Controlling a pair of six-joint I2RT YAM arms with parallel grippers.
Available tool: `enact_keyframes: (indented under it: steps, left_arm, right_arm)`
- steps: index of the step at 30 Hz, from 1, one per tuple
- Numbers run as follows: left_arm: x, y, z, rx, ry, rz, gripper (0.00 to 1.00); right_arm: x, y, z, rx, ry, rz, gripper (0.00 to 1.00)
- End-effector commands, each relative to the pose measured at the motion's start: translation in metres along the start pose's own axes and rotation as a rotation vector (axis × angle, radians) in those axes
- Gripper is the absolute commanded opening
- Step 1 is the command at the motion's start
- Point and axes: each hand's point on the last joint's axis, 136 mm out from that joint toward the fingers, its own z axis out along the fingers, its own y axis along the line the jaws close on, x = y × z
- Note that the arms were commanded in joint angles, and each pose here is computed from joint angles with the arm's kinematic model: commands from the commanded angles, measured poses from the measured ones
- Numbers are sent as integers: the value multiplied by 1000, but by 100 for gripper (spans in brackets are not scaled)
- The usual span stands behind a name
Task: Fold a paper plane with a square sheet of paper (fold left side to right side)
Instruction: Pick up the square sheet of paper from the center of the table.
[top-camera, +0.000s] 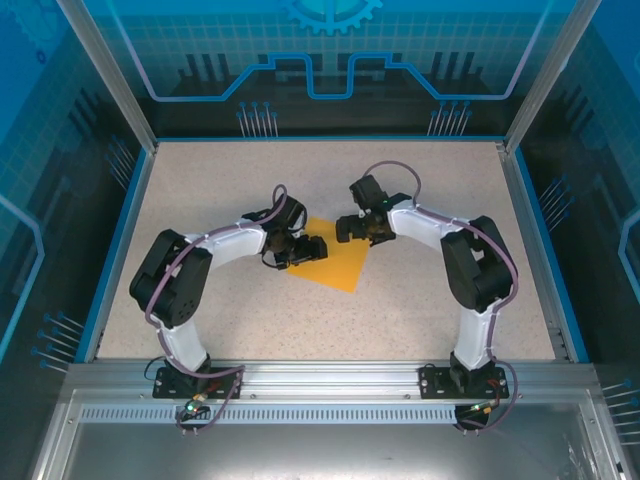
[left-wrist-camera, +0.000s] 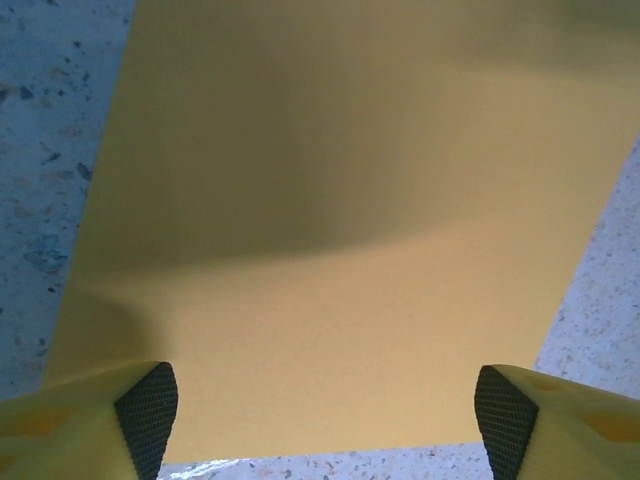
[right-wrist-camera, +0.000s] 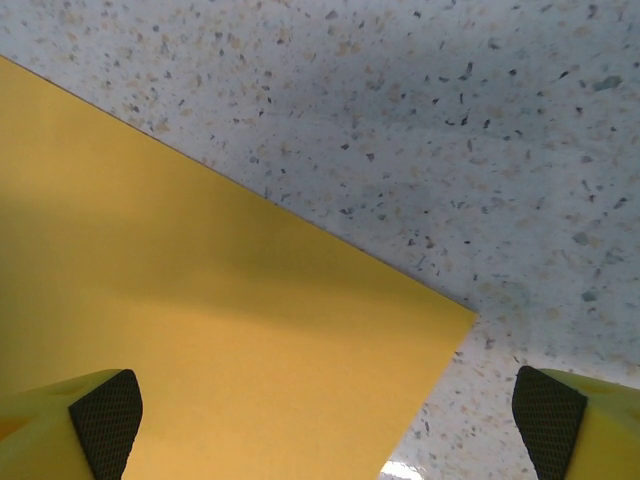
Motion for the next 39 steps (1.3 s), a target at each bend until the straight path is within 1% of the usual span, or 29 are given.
enact_keyframes:
  steps: [1, 7, 11, 16, 20, 23, 26, 34, 36, 39]
  left_arm:
    - [8, 8, 10, -9, 40, 1, 79]
    - [13, 16, 20, -29, 67, -17, 72]
    - [16, 20, 25, -38, 79, -24, 69]
    - [16, 21, 27, -41, 81, -29, 64]
    - [15, 20, 26, -39, 76, -29, 62]
    - [14, 18, 23, -29, 63, -28, 61]
    - [12, 14, 17, -9, 42, -20, 61]
    - [6, 1, 2, 48, -4, 0, 62]
    - [4, -4, -8, 73, -38, 9, 62]
    - [-1, -8, -27, 115, -92, 10, 64]
  right_arm:
    - [5, 1, 6, 38, 34, 0, 99]
    - [18, 8, 22, 44, 90, -22, 99]
    - [29, 16, 29, 28, 126, -41, 99]
    - [38, 36, 25, -41, 149, -63, 99]
    - [41, 44, 19, -59, 151, -85, 98]
    - [44, 49, 15, -81, 160, -99, 93]
    - [46, 55, 13, -122, 170, -114, 84]
    - [53, 70, 3, -228, 205, -154, 52]
    - [54, 73, 0, -258, 214, -155, 44]
    - [53, 78, -6, -316, 209, -148, 38]
